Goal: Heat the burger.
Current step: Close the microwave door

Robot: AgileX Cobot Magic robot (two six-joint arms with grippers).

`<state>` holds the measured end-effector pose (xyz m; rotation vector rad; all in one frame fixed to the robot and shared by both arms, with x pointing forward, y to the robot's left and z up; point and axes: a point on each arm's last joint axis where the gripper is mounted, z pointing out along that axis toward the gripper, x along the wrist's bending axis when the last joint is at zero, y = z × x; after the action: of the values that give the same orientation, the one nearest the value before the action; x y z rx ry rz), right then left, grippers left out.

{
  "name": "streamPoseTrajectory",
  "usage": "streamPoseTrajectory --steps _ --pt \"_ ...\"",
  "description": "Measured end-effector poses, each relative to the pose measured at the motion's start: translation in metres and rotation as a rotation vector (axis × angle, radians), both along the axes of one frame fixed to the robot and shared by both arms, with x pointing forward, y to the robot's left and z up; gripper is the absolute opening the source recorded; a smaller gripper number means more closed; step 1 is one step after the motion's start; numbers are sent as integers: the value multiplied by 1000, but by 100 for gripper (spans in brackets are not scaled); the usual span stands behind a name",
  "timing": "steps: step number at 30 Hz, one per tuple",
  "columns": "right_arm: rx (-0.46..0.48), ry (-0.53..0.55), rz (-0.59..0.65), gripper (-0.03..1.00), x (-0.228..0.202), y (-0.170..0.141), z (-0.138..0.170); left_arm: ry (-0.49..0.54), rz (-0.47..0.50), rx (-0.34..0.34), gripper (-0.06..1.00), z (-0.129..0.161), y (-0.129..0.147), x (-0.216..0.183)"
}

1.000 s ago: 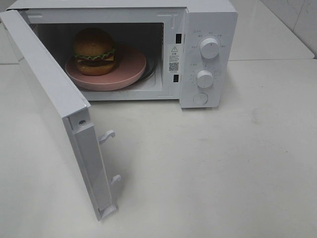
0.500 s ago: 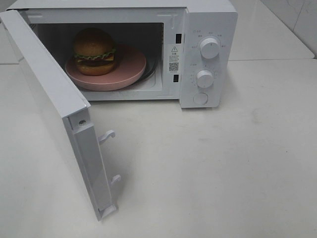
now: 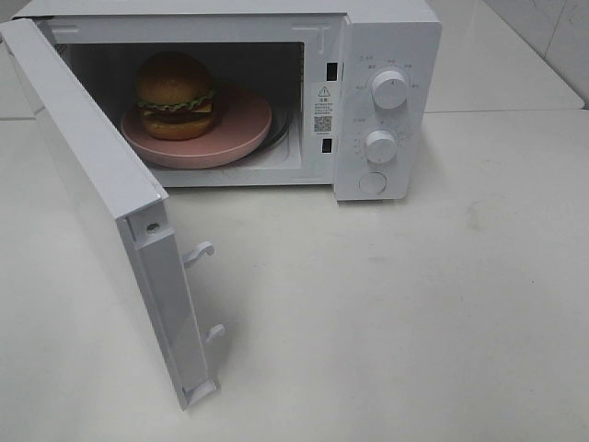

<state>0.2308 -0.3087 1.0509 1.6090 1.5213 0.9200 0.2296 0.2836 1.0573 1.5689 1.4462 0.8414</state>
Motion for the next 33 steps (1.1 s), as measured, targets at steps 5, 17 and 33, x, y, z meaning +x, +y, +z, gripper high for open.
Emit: streamPoseTrajectory --steps 5,17,33 --pt "0 0 0 77 0 0 0 0 0 0 99 0 0 0" --pt "0 0 0 77 0 0 0 0 5 7 99 0 1 0" --pt "0 0 0 77 0 0 0 -36 -4 12 99 8 0 0"
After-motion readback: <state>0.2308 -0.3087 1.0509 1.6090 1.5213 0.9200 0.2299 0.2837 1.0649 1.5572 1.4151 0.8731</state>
